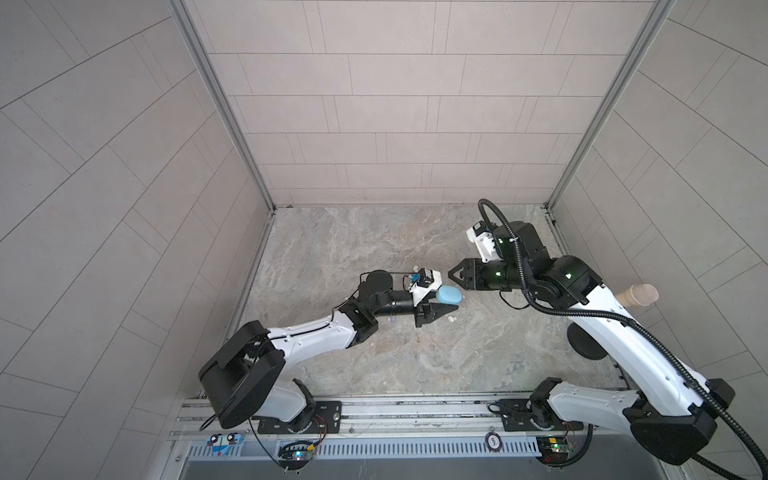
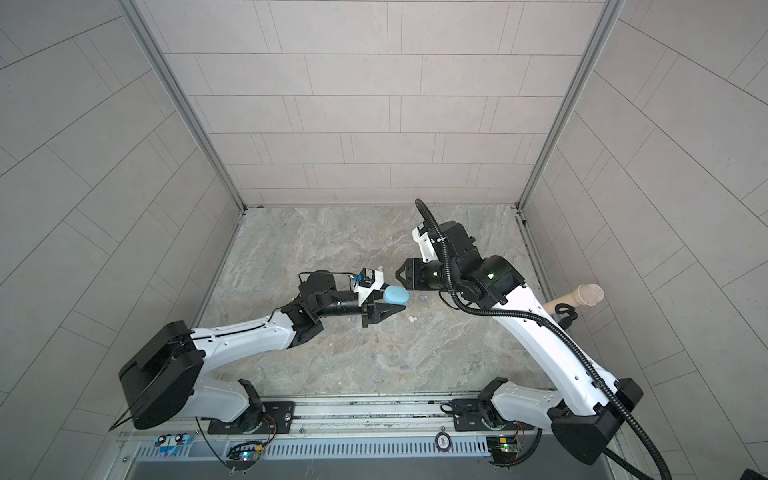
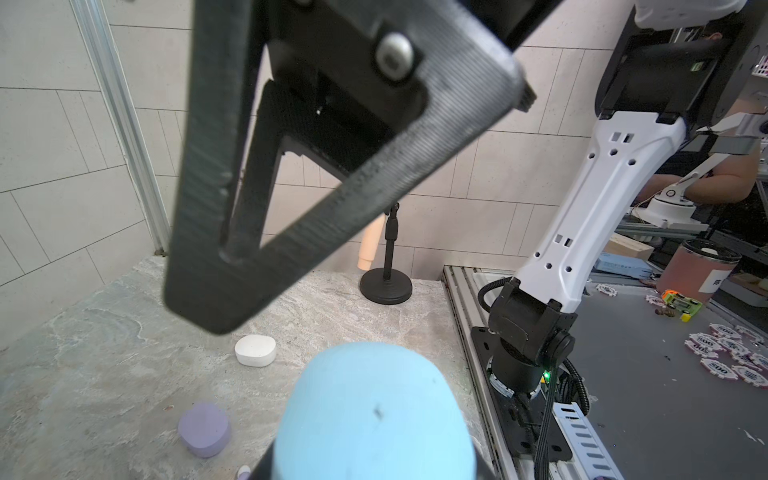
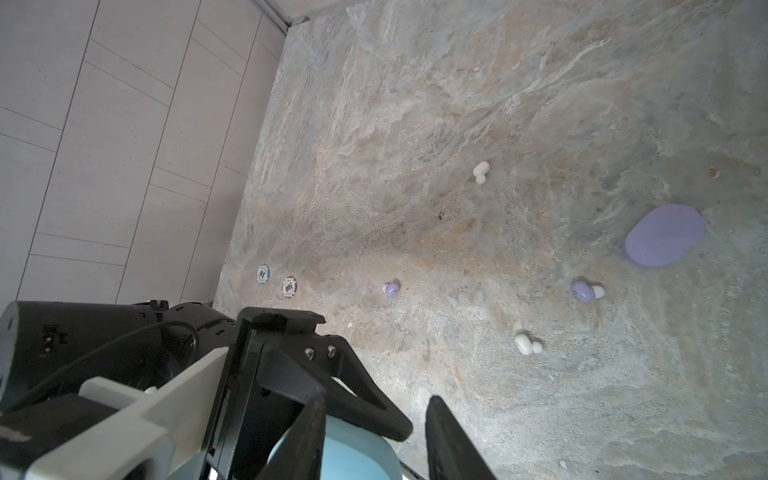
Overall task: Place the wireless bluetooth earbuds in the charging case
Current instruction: 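Grasp the open lid with the right gripper and press it shut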
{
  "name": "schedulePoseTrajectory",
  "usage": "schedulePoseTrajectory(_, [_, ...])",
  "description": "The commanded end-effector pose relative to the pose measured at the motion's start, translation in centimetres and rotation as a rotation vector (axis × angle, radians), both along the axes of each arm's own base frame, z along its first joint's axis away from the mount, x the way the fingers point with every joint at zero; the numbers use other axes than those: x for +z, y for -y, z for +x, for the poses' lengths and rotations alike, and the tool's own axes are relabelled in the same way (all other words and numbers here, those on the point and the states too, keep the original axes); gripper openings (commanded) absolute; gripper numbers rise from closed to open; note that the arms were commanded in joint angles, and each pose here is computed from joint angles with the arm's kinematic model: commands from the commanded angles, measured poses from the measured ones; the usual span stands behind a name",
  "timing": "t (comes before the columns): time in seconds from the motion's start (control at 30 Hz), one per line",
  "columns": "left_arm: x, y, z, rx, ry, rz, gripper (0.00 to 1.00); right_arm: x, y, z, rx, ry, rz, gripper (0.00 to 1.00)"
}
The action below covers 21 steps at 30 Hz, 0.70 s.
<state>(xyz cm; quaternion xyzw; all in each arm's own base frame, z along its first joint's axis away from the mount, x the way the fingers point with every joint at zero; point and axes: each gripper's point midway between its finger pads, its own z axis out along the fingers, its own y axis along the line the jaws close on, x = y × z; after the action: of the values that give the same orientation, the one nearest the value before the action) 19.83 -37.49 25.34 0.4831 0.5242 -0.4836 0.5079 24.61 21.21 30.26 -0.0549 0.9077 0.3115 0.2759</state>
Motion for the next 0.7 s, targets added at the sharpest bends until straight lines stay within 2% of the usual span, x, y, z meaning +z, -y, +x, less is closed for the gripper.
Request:
schedulePoseTrajectory(0.0, [1.2, -0.2, -0.6, -0.010, 0.043, -0.031, 0.00, 0.5, 0.2, -1.4, 0.004, 0.000, 0.024, 0.41])
schedulePoseTrajectory(0.17, [0.9, -0.1, -0.3, -0.003, 0.041, -0.014, 0.00, 0.3, 0.2, -2.5, -0.006, -0.021, 0.047, 0.44])
schedulePoseTrajectory(0.27, [0.2, 0.0, 0.1, 0.010, 0.040, 0.024, 0.00, -0.3, 0.3, -2.7, -0.024, -0.055, 0.031, 0.58])
schedulePoseTrajectory(0.4, [-0.7, 0.1, 0.3, 0.019, 0.047, 0.071, 0.00, -1.8, 0.1, -2.7, -0.040, -0.109, 0.029, 0.70])
schedulePoseTrajectory(0.67, [-0.8, 0.1, 0.4, 0.020, 0.055, 0.085, 0.00, -4.5, -1.4, -2.9, -0.034, -0.215, 0.037, 0.76])
